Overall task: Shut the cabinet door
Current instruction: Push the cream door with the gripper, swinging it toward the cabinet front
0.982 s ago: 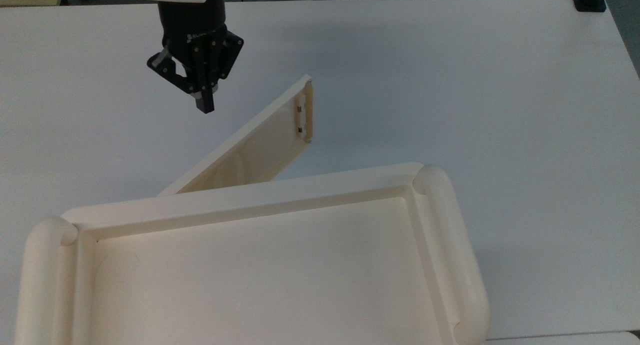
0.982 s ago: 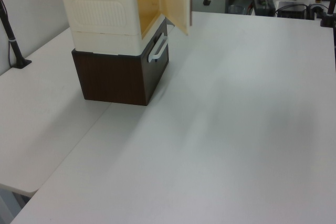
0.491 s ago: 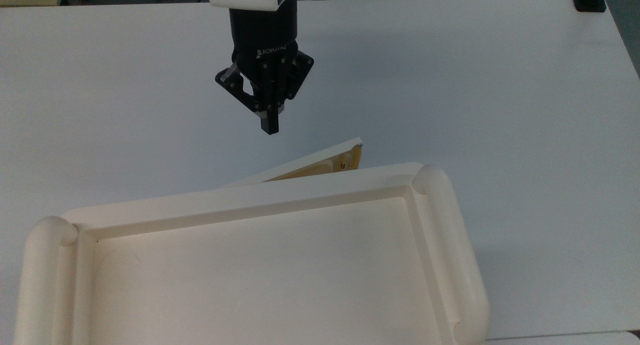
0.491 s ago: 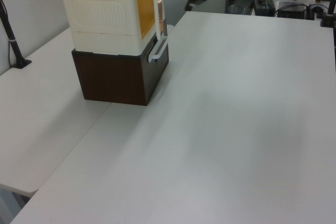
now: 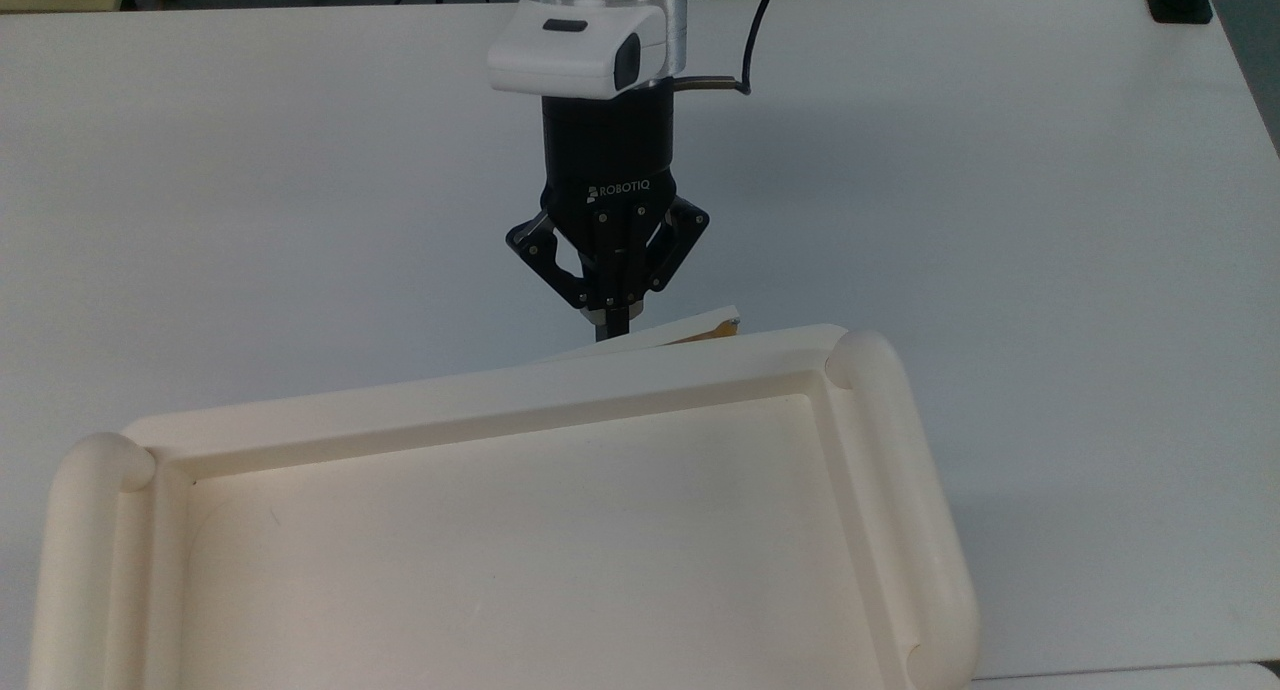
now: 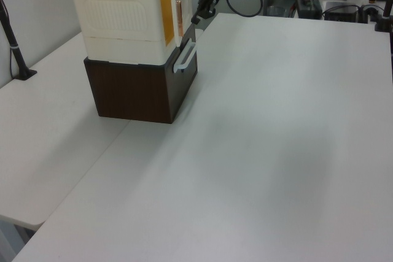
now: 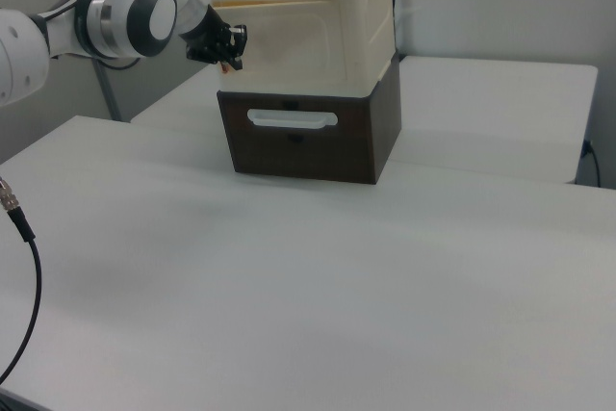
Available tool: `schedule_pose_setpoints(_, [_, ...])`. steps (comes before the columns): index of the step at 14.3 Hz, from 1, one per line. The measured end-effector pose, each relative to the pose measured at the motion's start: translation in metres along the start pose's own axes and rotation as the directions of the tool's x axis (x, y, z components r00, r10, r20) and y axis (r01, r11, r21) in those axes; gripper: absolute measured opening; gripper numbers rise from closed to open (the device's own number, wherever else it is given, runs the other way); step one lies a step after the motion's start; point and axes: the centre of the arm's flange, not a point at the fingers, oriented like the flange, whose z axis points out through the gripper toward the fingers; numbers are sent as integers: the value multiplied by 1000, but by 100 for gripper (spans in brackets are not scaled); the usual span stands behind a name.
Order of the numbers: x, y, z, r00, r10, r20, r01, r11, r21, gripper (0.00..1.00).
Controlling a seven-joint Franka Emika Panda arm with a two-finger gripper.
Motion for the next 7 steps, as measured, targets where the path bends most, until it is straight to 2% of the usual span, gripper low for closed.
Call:
schedule_pose_setpoints(4, [15,-6,-7,987,97,-128,-100,995,-20,1])
schedule_pose_setpoints(7, [19,-16,2,975,132,-177,-137,990,-17,1])
